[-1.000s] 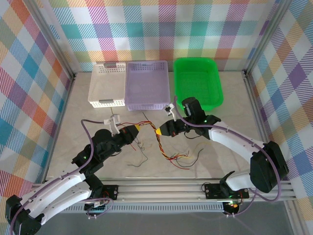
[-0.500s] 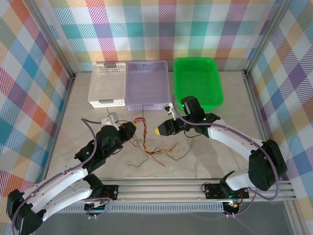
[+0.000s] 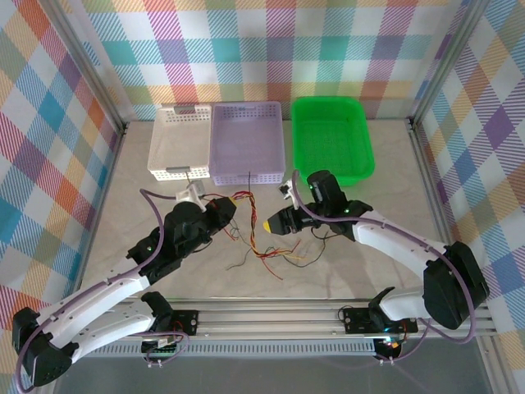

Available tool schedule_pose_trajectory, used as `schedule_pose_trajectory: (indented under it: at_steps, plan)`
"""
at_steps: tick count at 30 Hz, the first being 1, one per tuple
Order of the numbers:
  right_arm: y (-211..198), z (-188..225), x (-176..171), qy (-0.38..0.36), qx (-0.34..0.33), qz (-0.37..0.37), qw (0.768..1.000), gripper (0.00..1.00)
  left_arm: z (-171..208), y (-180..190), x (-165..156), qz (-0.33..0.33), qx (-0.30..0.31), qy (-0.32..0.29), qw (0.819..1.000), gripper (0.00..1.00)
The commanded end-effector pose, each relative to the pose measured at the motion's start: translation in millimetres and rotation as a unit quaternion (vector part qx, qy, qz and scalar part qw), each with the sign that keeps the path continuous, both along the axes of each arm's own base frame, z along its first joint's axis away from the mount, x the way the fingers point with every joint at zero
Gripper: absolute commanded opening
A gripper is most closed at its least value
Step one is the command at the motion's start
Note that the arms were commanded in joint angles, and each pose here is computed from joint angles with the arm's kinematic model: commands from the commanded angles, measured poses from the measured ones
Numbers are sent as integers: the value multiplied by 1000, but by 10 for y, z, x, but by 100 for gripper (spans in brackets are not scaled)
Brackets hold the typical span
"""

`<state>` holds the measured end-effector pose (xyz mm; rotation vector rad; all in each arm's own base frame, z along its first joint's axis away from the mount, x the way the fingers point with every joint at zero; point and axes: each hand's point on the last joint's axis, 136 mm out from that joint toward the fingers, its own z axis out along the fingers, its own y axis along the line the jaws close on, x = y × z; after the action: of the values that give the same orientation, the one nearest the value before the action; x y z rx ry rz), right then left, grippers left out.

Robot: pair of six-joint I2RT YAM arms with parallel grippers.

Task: Untangle the cables

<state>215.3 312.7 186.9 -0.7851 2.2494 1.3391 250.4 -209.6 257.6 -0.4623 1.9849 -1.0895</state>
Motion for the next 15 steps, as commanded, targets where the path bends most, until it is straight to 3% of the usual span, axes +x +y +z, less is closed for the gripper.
schedule_pose_trajectory:
  at_steps: [1, 10, 15]
  plan:
    - [89, 73, 86, -42, 14, -6, 999, 46, 197, -100, -67, -14, -19, -7, 1000, 0]
    - [183, 19, 163, -71, 3, -22, 997, 39, 204, -195, -124, -28, -18, -6, 999, 0]
    - [193, -20, 163, -72, -1, -22, 997, 28, 225, -170, -145, -25, -18, -8, 999, 0]
